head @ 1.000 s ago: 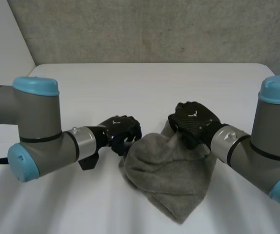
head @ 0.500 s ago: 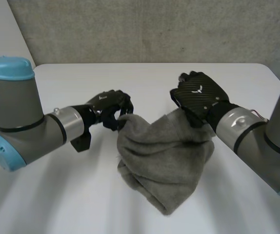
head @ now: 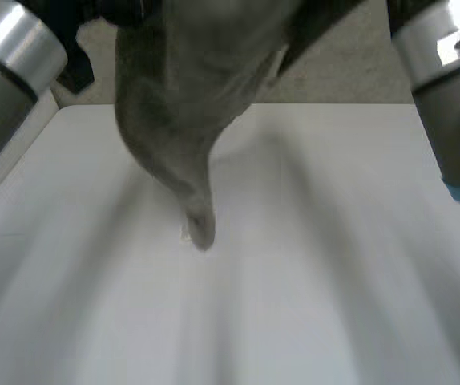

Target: Fold the towel.

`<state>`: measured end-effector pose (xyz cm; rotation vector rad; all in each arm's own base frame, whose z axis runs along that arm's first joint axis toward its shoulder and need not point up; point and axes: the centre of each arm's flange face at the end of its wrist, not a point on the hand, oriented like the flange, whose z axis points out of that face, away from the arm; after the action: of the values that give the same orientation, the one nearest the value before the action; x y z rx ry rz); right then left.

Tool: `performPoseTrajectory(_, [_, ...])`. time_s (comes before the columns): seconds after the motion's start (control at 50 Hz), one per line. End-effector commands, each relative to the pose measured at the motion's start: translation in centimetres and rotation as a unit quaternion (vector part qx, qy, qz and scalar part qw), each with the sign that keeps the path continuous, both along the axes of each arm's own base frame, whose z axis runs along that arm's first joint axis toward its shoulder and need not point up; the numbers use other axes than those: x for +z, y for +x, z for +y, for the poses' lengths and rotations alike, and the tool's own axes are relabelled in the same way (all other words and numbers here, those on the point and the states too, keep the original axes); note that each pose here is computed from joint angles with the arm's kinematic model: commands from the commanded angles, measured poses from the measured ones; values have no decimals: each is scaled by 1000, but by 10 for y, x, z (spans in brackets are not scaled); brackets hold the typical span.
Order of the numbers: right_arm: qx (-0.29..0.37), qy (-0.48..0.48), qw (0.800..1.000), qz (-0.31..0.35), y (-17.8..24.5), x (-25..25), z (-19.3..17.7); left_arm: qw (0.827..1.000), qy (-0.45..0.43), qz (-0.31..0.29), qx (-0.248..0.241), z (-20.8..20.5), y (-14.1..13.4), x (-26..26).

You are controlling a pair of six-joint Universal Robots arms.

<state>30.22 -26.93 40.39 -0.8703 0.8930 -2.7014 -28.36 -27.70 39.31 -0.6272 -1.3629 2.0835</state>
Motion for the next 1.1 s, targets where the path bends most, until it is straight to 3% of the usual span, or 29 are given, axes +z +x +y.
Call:
performPoseTrajectory(0.02, [49,131,984,111,-16,-102,-3,986,149,-70,-21,30,4,-105])
performPoseTrajectory(0.14, [49,241,957,151,-30,-178,-7,963,238,-113,-60,61,-10,-174])
performPoseTrajectory(0.18, [44,255,952,160,-32,-188,-7,944,279,-145,-99,85,-29,-215])
performPoseTrajectory(0.28, [19,290,937,194,-43,-210,-12,924,320,-173,-115,97,-38,-249])
performPoseTrajectory(0.48, [2,327,914,241,-49,-211,-3,929,311,-166,-113,89,-42,-242])
performPoseTrajectory(0.72, [-105,374,894,221,-71,-174,2,945,287,-140,-75,65,-23,-215])
performPoseTrajectory(0.86, [-84,425,872,226,-68,-167,28,954,269,-123,-53,40,-12,-202])
performPoseTrajectory(0.96, [-53,457,860,219,-56,-165,46,959,246,-115,-83,18,-12,-190])
performPoseTrajectory(1.04, [-48,457,860,221,-48,-165,56,946,276,-125,-117,0,-11,-203])
performPoseTrajectory(1.1, [-41,456,860,227,-43,-165,62,942,284,-139,-111,-12,-5,-209])
